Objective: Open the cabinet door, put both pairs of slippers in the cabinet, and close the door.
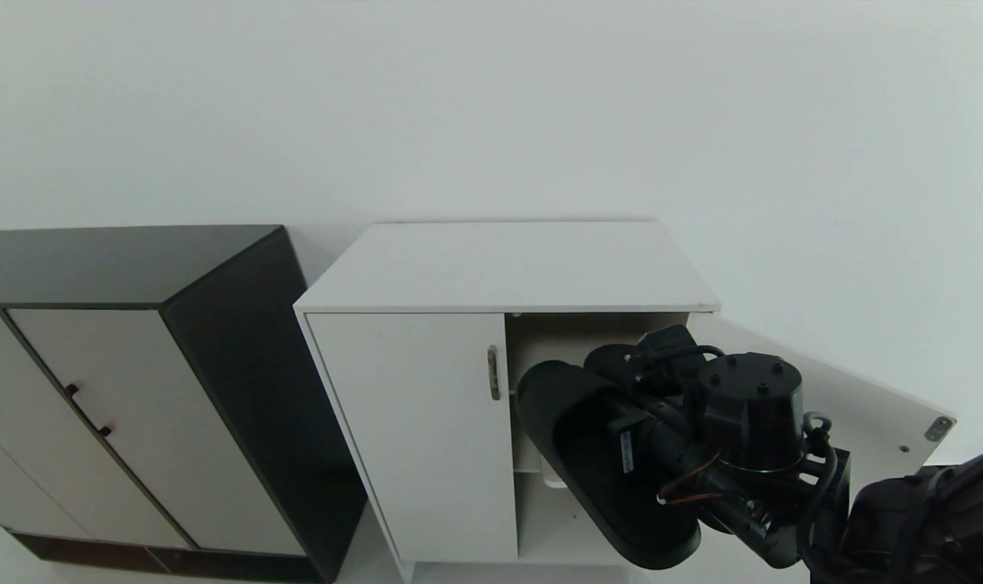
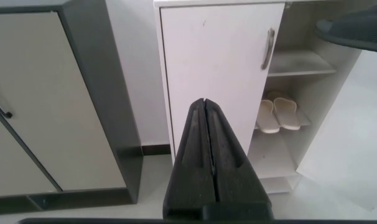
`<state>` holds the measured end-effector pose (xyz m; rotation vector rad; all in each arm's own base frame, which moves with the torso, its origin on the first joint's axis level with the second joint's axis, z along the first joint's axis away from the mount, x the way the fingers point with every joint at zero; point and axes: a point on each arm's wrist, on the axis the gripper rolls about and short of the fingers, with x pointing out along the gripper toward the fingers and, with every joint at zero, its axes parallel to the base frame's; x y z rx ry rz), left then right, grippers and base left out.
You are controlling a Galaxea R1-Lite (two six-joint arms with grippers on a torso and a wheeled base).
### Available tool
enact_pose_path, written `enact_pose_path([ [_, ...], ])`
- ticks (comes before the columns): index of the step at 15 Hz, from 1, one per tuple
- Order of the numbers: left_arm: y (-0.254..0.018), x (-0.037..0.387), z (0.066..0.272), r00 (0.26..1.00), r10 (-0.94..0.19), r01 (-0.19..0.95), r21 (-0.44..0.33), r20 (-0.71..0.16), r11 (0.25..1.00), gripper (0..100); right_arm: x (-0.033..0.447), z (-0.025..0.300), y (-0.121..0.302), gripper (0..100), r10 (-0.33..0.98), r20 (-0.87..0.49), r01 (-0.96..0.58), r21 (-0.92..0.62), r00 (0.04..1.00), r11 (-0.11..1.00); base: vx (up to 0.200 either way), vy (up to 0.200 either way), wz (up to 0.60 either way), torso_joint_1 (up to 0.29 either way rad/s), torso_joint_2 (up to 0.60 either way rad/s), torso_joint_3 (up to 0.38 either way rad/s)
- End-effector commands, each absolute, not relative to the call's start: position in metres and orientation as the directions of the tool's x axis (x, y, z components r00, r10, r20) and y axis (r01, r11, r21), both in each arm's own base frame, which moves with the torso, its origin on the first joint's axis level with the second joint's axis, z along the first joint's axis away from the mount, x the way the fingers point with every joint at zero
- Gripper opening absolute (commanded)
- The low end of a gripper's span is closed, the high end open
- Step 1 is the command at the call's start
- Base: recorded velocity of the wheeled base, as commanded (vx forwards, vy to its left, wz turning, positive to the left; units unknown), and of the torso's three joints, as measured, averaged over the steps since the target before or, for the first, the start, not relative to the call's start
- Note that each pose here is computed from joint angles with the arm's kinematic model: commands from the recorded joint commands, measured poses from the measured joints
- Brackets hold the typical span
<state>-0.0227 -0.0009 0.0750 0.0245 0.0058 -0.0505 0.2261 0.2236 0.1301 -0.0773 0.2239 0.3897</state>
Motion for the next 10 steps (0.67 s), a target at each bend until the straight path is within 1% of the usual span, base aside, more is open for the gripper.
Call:
enact_pose_path([
  [1, -0.0009, -0.0227, 0.0750, 0.999, -0.051, 0.051, 0.024, -0.006, 0.998, 0, 0.2261, 0.1294, 0.2238, 0, 0.368, -0.233, -0.385, -0.032, 0.900, 0.922, 0.000, 0.000, 0.00, -0.217, 0.53, 0.315],
  [5, -0.0009, -0.0227, 0.0750, 0.999, -0.051, 0.051, 0.024, -0.006, 0.998, 0, 0.2261, 0.1294, 0.2238, 0, 0.369, -0.233, -0.387, -0.032, 0.900, 0.922, 0.000, 0.000, 0.00, -0.201, 0.52, 0.314],
  [10, -0.0009, -0.0227, 0.0750, 0.999, -0.051, 0.051, 0.024, -0.006, 0.998, 0, 0.2264, 0.1294, 0.2235, 0, 0.368, -0.233, -0.385, -0.032, 0.900, 0.922, 0.000, 0.000, 0.00, -0.174, 0.49, 0.314],
])
